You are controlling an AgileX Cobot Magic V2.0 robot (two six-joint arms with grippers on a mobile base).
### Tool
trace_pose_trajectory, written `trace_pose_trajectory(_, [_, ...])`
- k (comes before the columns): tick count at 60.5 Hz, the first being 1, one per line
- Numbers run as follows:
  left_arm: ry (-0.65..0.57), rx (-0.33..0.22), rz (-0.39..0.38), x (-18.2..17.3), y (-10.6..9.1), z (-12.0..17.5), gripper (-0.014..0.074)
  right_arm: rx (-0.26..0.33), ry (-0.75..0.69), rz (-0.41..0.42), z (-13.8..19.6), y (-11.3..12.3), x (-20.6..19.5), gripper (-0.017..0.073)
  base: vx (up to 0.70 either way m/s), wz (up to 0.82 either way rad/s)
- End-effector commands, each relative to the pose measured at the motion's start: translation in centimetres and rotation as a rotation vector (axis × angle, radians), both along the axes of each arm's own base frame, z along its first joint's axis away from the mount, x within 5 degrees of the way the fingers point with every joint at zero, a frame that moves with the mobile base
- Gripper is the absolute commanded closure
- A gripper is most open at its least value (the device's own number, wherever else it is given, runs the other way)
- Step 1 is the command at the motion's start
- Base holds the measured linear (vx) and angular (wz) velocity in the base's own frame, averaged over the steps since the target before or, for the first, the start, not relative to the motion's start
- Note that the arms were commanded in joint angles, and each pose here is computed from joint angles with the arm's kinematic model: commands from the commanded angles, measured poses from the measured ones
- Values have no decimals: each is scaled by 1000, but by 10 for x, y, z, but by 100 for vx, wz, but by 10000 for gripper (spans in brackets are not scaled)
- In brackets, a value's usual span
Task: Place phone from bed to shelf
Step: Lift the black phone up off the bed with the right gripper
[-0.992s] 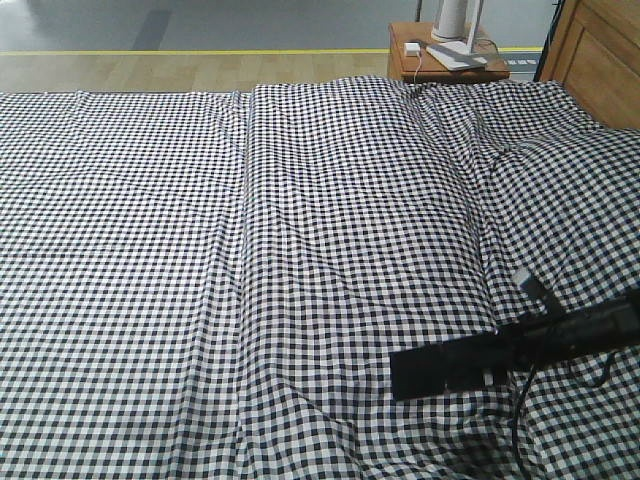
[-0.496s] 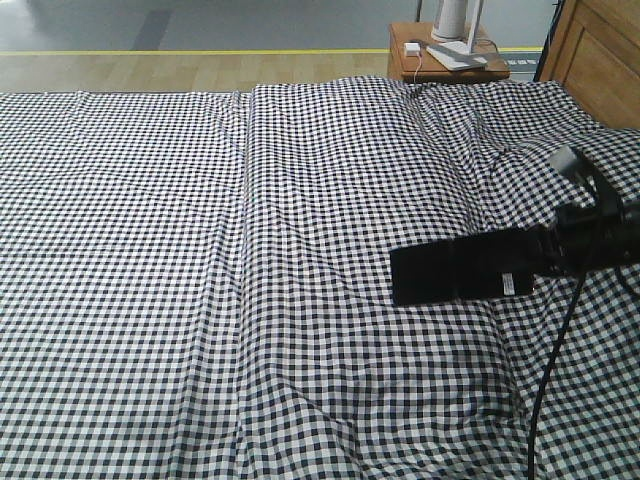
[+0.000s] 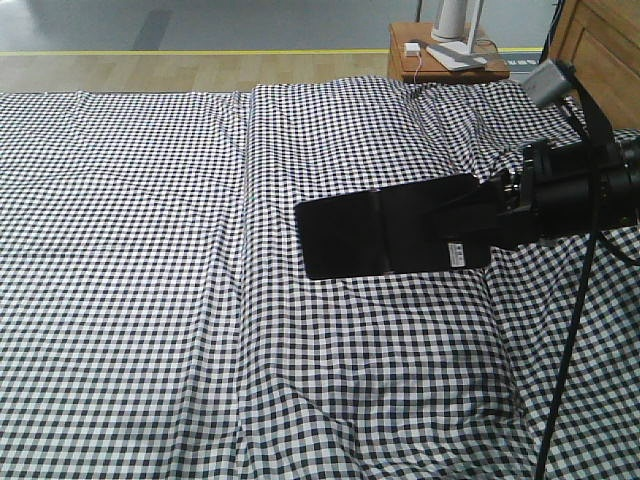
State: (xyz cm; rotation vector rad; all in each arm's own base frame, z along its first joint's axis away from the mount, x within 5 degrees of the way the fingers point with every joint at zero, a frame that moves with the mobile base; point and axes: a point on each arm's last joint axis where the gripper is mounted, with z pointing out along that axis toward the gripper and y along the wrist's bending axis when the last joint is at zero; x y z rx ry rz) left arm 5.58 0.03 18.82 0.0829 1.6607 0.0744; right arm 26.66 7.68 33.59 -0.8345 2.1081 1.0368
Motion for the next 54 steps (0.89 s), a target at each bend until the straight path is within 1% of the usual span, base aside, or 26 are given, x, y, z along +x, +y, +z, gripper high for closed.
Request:
trace_pose_trajectory(1, [-97, -11, -6, -1, -1, 15, 593, 117, -43, 96, 29, 16, -20, 561, 0, 0])
trace_pose_trajectory(10, [-97, -11, -6, -1, -1, 15, 593, 122, -43, 138, 30, 26, -25, 560, 0, 0])
trace_pose_trajectory(54, [-97, -11, -6, -1, -1, 15, 593, 126, -45, 138, 31, 26, -25, 560, 0, 0])
